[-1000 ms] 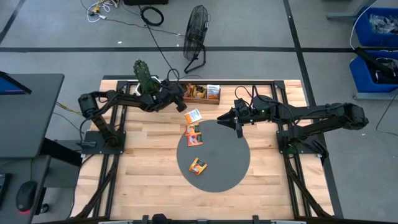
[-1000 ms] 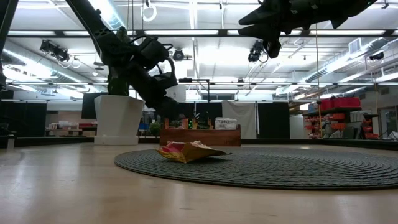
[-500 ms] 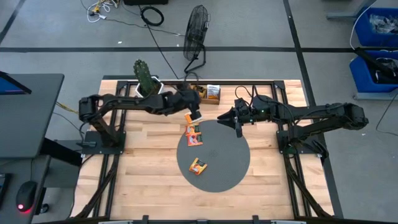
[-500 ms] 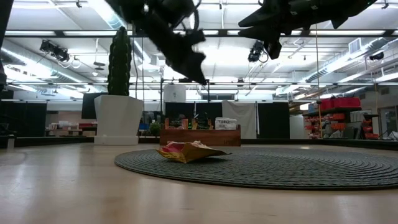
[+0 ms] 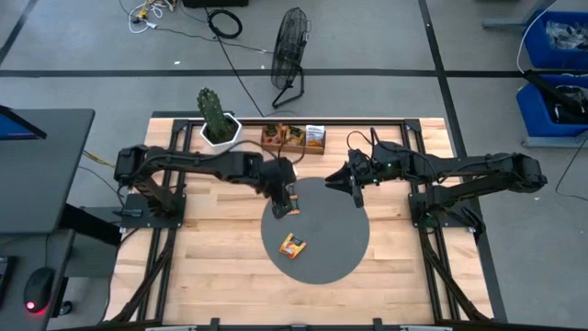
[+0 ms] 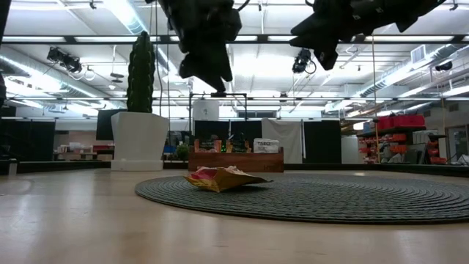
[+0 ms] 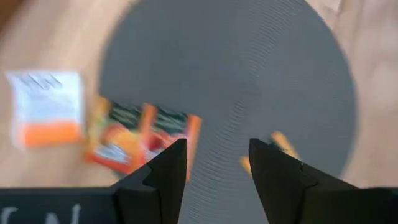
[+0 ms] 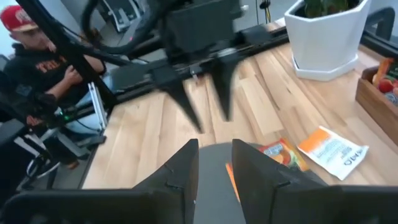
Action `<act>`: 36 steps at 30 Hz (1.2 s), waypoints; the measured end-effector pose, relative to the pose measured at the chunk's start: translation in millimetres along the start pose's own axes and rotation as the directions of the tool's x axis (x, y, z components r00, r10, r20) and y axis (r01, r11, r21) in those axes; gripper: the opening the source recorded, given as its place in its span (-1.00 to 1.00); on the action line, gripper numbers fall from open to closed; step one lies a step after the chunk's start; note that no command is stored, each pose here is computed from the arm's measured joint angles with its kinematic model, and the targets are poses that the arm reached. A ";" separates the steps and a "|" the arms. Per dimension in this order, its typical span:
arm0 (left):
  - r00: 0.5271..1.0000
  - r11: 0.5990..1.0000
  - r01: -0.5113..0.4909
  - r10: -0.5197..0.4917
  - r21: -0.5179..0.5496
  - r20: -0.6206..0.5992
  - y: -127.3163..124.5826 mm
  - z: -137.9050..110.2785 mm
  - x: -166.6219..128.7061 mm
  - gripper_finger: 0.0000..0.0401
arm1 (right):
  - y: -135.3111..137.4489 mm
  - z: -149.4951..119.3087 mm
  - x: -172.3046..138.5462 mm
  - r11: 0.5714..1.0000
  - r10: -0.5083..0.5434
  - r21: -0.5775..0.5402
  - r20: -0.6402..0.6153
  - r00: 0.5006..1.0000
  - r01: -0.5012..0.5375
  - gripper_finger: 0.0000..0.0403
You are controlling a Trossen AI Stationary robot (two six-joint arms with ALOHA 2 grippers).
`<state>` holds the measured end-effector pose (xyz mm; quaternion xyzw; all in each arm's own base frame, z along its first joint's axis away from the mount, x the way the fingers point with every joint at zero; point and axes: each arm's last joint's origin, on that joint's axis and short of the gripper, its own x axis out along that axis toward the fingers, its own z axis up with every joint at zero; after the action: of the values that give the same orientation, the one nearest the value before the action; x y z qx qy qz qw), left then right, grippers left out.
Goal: Pick & Place Tea
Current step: Put the yellow tea bag into the middle section of the wooden organizer
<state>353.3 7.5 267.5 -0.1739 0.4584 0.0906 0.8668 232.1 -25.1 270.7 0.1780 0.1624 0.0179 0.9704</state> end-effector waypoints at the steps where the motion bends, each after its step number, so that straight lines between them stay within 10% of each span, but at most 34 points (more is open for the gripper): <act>1: 1.000 0.999 0.012 -0.012 -0.042 -0.006 -4.7 -2.0 0.0 -0.12 | -0.1 -0.3 0.0 1.000 -0.001 0.000 -0.003 1.000 0.001 -0.49; 11: 0.987 0.894 0.059 -0.119 -0.445 -0.107 -36.8 -19.6 14.3 0.11 | 9.5 -6.4 1.8 0.999 0.040 -0.017 -0.049 0.998 -0.041 -0.49; 36: 0.918 0.853 -0.099 -0.120 -0.512 -0.377 -89.2 -84.8 113.7 0.24 | 38.4 -26.5 3.5 0.993 0.102 -0.038 -0.179 0.979 -0.110 -0.49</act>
<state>380.9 -107.8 149.0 -0.4194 0.5809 0.1694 0.6767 227.8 20.2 259.7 0.1610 0.2376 0.0891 0.9538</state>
